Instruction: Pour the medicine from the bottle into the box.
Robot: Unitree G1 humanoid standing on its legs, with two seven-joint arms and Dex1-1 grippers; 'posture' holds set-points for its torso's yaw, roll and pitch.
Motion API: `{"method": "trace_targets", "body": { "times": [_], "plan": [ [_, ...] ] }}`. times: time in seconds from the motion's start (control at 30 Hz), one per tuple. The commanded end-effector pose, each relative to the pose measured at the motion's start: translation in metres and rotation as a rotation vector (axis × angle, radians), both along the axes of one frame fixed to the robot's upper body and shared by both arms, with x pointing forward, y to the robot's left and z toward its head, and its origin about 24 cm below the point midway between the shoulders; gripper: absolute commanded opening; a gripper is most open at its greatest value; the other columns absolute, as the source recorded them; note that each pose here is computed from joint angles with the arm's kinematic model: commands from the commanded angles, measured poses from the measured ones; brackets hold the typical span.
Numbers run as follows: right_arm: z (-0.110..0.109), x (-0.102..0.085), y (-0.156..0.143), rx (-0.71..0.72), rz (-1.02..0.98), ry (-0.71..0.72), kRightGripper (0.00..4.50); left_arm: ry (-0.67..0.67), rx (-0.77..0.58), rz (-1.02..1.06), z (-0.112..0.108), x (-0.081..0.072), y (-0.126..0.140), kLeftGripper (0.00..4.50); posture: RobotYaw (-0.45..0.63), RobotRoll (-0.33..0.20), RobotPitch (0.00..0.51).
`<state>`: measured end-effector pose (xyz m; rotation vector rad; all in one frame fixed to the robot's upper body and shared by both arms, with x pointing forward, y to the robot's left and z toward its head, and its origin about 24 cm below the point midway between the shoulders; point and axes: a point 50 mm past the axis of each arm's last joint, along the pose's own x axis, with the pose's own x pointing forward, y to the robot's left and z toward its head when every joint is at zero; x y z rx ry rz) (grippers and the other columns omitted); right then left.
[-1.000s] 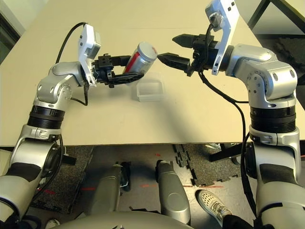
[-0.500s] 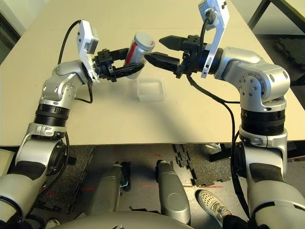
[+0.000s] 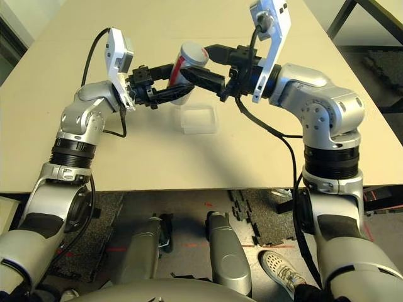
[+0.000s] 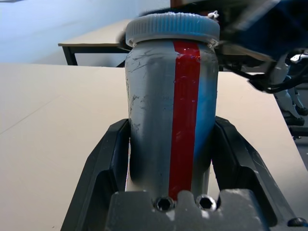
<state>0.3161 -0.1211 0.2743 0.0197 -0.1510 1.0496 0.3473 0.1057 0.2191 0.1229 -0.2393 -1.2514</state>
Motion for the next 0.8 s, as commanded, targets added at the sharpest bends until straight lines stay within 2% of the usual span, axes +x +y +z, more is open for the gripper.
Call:
{"method": "trace_targets", "body": {
  "times": [0.03, 0.47, 0.8],
  "plan": [
    [0.001, 0.005, 0.001, 0.009, -0.025, -0.012, 4.50, 0.008, -0.002, -0.014, -0.002, -0.003, -0.001, 2.69, -0.17, 0.000, 0.177],
    [-0.006, 0.014, -0.015, 0.052, -0.112, 0.016, 4.50, 0.010, -0.027, 0.028, 0.000, -0.002, 0.005, 2.69, -0.17, 0.000, 0.186],
    [-0.021, 0.003, -0.032, 0.056, -0.162, 0.065, 4.50, -0.015, -0.047, 0.102, 0.008, 0.009, 0.016, 2.69, -0.17, 0.000, 0.189]
  ]
}}
